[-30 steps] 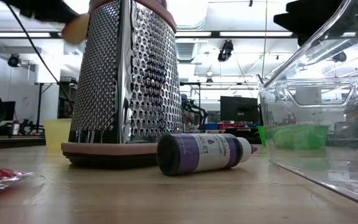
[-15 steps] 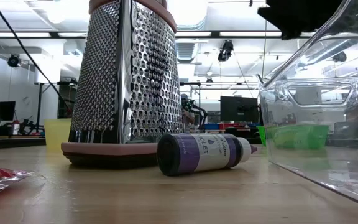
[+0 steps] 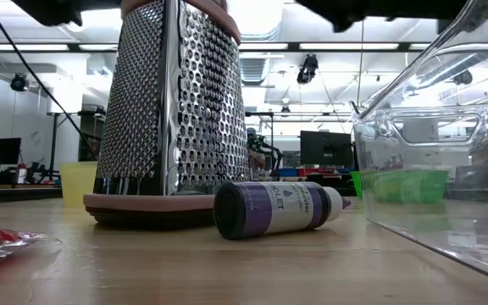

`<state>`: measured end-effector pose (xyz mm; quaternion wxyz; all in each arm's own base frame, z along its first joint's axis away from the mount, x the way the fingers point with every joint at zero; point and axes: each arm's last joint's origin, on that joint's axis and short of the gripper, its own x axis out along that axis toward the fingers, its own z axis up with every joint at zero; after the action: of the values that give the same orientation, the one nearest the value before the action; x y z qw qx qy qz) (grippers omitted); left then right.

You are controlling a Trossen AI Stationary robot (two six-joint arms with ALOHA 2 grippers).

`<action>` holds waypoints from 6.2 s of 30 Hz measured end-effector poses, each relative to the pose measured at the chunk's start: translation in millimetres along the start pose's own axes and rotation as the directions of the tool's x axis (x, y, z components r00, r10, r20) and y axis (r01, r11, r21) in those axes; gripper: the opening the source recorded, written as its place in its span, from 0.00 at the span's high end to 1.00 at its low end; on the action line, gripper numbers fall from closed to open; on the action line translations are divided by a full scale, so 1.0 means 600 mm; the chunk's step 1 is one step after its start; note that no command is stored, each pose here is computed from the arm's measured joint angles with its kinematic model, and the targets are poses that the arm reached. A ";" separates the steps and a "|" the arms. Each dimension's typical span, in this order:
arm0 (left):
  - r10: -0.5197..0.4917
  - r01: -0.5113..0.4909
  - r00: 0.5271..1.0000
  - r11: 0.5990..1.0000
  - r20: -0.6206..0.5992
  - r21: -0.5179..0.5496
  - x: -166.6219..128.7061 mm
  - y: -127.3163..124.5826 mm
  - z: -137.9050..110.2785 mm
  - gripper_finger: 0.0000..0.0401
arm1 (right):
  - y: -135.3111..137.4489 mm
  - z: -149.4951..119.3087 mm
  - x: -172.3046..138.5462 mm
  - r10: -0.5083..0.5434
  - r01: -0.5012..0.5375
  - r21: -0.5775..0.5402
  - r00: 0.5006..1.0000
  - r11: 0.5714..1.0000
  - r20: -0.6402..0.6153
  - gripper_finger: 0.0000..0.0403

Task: Pick & Place Food Item
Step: Put the black donut into the green bin

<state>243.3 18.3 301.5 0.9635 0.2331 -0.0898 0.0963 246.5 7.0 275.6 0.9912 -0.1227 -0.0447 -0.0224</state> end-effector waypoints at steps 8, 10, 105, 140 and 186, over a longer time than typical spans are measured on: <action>-0.069 0.069 0.997 0.998 0.037 0.004 0.024 -0.012 -0.028 1.00 | -0.007 -0.004 0.070 -0.022 0.021 -0.025 0.999 0.999 -0.043 0.45; -0.076 0.076 0.997 0.997 0.030 0.004 0.027 -0.015 -0.032 1.00 | -0.008 -0.008 0.077 -0.026 0.025 -0.023 0.998 0.999 -0.048 0.45; -0.001 0.005 0.996 0.999 0.093 -0.047 0.098 -0.040 -0.083 1.00 | -0.006 -0.015 0.110 -0.117 0.121 0.088 0.992 0.989 -0.044 0.97; -0.156 0.151 0.985 0.987 -0.078 -0.061 0.022 0.000 -0.004 0.25 | -0.008 -0.022 0.106 -0.182 0.187 0.031 0.975 0.982 -0.126 0.98; -0.140 0.120 0.968 0.987 -0.210 -0.105 -0.028 0.018 0.017 0.26 | -0.128 -0.079 -0.123 -0.390 0.586 -0.195 0.226 0.787 -0.893 0.97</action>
<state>223.3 20.6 311.7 0.9814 0.1823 0.0268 0.0534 172.6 -76.6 241.4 0.7991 0.0210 0.4572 -0.3899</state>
